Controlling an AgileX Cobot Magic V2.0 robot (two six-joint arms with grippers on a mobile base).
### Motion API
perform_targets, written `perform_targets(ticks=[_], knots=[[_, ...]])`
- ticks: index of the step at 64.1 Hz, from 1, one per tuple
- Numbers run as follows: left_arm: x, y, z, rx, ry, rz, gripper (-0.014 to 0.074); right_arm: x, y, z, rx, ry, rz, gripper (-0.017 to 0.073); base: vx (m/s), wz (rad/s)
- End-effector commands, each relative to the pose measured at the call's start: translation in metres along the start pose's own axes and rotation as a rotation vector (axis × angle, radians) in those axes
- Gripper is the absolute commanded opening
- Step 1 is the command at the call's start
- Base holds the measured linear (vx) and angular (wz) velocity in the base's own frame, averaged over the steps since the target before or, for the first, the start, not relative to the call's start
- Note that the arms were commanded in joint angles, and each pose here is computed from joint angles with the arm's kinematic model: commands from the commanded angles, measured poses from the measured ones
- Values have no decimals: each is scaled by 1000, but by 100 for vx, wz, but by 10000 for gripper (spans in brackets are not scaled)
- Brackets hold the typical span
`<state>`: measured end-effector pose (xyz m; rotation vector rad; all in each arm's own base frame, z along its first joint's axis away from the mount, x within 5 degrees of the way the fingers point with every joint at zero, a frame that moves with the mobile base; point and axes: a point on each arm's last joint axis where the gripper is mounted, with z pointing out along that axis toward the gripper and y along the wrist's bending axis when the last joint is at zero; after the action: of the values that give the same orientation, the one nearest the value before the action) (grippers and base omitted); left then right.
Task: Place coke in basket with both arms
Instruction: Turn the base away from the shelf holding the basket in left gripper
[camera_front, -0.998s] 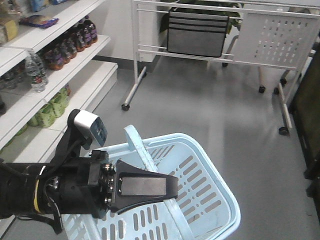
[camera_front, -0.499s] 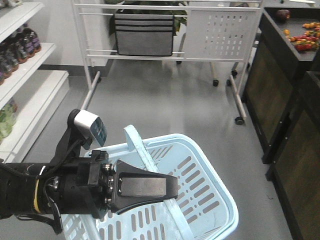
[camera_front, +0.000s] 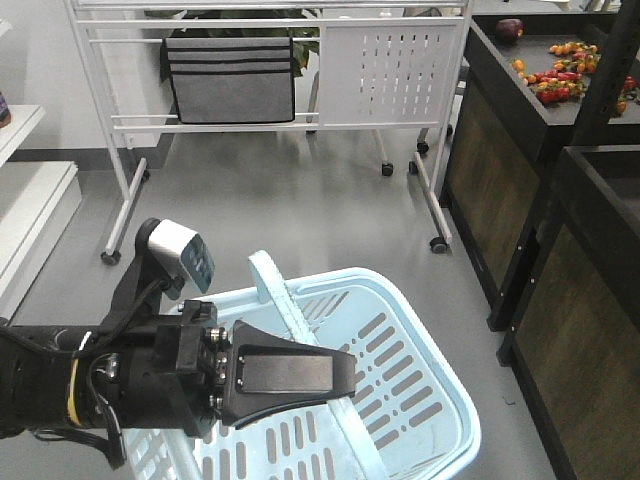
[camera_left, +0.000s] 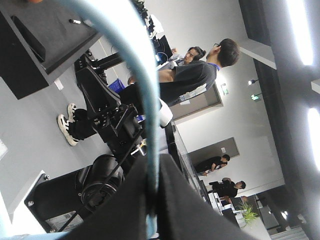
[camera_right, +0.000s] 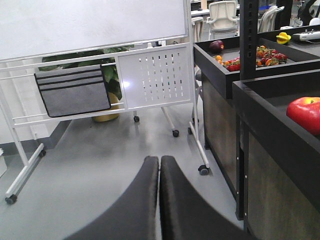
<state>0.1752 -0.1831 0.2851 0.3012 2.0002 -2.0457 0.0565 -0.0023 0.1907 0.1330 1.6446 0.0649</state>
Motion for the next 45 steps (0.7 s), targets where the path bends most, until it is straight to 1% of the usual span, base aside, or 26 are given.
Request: perform_targets(ticks=[1,45], knots=[[4,-34,-3,246,54,33,-6,-5,0,-1,-5,-81,-13,-5,18,-9],[4,-34,-3,246,54,33,-6,-5,0,-1,-5,-81,-13,-5,24,-1]])
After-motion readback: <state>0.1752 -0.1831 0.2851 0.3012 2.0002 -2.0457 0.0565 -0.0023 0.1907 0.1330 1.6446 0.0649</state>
